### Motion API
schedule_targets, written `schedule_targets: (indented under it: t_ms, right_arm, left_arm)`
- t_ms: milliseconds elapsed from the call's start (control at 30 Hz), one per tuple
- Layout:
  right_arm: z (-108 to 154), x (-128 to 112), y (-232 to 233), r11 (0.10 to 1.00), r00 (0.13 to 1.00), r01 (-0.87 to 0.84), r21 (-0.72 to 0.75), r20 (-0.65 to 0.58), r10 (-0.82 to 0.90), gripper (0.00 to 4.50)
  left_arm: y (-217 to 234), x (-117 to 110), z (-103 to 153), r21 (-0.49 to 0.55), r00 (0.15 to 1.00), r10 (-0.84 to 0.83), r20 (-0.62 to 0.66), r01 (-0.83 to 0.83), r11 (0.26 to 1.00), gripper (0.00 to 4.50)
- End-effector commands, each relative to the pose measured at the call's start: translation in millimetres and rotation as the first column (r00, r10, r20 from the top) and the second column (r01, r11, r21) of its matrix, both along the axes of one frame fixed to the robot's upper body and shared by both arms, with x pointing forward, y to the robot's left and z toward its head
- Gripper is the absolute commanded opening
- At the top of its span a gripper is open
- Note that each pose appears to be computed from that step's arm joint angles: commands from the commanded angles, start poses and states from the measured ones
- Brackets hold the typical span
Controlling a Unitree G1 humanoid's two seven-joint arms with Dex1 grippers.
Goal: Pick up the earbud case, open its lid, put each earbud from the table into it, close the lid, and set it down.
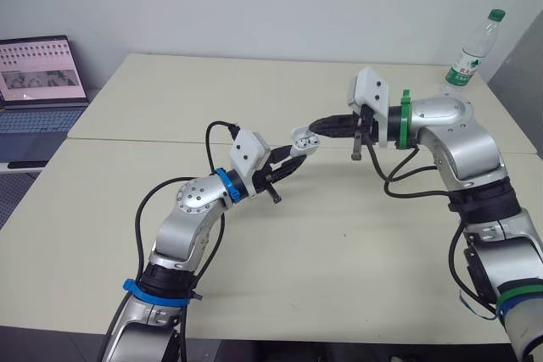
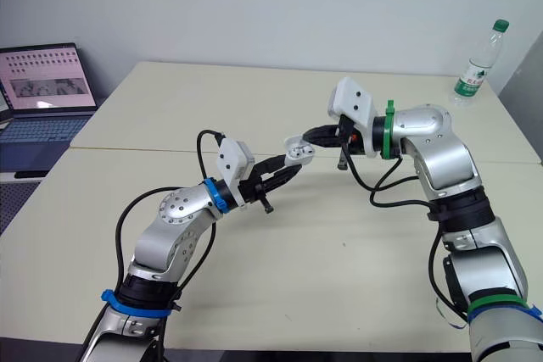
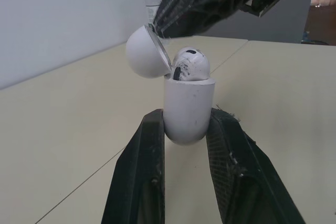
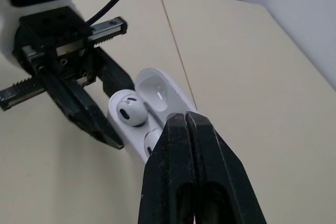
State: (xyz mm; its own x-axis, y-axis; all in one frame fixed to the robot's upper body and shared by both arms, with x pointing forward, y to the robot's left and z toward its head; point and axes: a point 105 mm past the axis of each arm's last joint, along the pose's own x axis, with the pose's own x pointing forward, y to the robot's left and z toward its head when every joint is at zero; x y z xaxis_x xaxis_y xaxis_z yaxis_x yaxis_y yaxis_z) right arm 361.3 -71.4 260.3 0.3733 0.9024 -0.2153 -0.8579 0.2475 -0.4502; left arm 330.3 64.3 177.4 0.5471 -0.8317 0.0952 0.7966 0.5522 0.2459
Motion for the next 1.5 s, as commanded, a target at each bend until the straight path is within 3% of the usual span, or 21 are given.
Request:
schedule_targets:
  t_ms: [33,367,700,1000,1100,1200,1267,1367,1500]
  right_arm:
    - [30.6,1.1,-2.3,0.998,0.999,-0.007,0.068,0.042,0.004,0.03]
    - [4.3,24.6,17.4,0.993,0.996,-0.010,-0.116,0.086,0.021,0.03]
    - [-3.9,-1.5,12.3,0.973,0.988,-0.147,-0.176,0.015,0.152,0.03]
    - [-16.5,-15.9,8.2,0.986,0.994,-0.105,-0.129,-0.002,0.106,0.03]
    - [0.8,-13.1,1.9,0.998,0.998,-0.051,0.042,0.034,0.050,0.03]
    - [10.2,-21.4,-14.8,0.986,0.999,-0.044,0.158,0.038,0.038,0.62]
    - [1.7,-29.6,-25.6,0.987,0.998,-0.040,0.158,0.051,0.032,1.30]
    - [-18.2,-45.1,-39.5,0.990,0.997,-0.047,0.134,0.064,0.038,2.42]
    - [-73.2,-75.9,-52.4,0.990,0.988,-0.138,-0.035,0.071,0.140,3.89]
  left_arm:
    - [-4.1,-4.7,19.4,-0.015,0.997,-0.026,0.077,0.027,1.000,0.75]
    - [-8.8,-9.1,19.6,-0.003,0.995,-0.047,0.092,0.047,0.999,0.75]
    - [-0.8,-9.6,16.5,-0.009,0.997,-0.008,0.082,0.009,1.000,0.75]
    - [-0.8,-8.6,18.6,-0.041,0.998,0.001,0.060,0.002,0.999,0.75]
    - [-0.5,-8.8,15.8,-0.100,1.000,0.001,-0.014,-0.003,0.995,0.75]
    - [-1.6,-12.7,5.4,-0.173,0.985,-0.034,-0.169,0.005,0.985,0.75]
    - [-2.4,-17.9,-7.1,-0.214,0.943,-0.070,-0.325,-0.001,0.977,0.75]
    - [-3.8,-27.8,-21.6,-0.260,0.857,-0.131,-0.499,-0.003,0.966,0.75]
    - [0.7,-28.7,-55.2,-0.243,0.668,-0.110,-0.736,-0.109,0.964,0.75]
